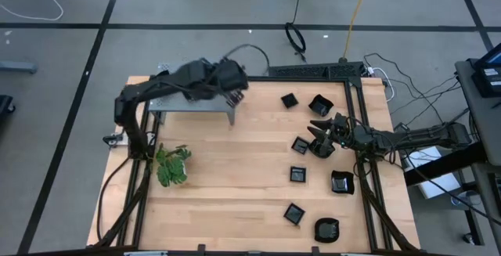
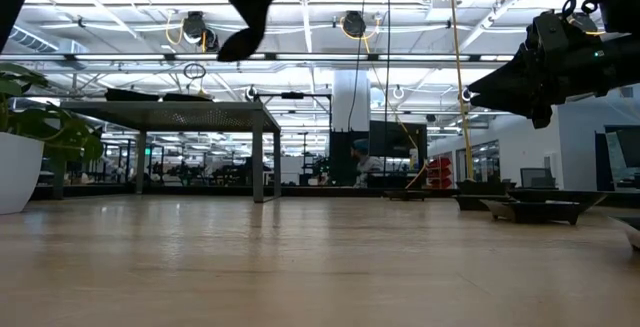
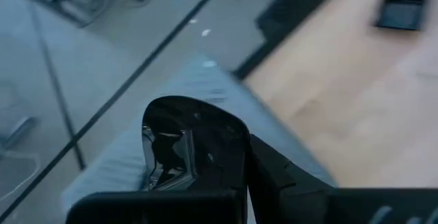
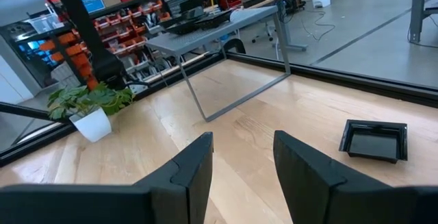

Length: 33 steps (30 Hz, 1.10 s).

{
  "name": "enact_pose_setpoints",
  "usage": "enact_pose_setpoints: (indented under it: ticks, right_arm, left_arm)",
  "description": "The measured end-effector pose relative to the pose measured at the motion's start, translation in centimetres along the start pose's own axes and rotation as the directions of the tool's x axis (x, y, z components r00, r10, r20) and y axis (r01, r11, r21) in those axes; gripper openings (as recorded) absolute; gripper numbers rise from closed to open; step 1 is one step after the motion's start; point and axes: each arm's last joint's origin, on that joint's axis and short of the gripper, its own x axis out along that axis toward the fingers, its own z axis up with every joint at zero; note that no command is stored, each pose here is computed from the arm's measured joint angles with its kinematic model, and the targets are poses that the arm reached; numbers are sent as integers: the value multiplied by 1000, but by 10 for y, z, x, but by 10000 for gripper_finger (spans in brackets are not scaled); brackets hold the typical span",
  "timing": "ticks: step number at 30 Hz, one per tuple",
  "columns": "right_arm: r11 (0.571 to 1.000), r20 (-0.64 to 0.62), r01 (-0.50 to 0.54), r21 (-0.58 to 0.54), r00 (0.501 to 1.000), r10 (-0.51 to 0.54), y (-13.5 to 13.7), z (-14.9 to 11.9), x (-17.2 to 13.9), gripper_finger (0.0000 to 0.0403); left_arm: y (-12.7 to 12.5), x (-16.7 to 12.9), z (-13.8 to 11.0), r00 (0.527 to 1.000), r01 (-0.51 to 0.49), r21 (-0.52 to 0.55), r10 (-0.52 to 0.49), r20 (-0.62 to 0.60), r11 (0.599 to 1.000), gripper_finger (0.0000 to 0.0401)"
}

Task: Pick & Place Mini shaped plates
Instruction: Stack the leaf shaped plate on top of the leaf plate on the shelf

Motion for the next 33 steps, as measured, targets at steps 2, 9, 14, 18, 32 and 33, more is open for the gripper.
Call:
enact_pose_setpoints:
  ticks: [2,9,14,18,32,33]
  right_arm:
    - [1000,0,1,0,1000,-1,0,0,0,142]
    - [1000,0,1,0,1000,-1,0,0,0,142]
    - [1000,0,0,0,1000,0,0,0,0,142]
    - [1000,0,0,0,1000,0,0,0,0,142]
    - [1000,0,0,0,1000,0,0,0,0,142]
    - [1000,0,1,0,1000,-1,0,0,0,142]
  left_arm:
    - [12,2,0,999,-39,-18,39,-15,999,5]
    - [48,19,0,981,-167,-106,154,-120,980,6]
    - [62,37,0,971,-185,-242,139,-195,953,11]
    - [67,46,-2,963,-147,-371,46,-267,917,23]
    - [58,63,-15,926,-261,-700,-33,-377,665,21]
    - [58,63,-15,926,-265,-709,-33,-376,653,21]
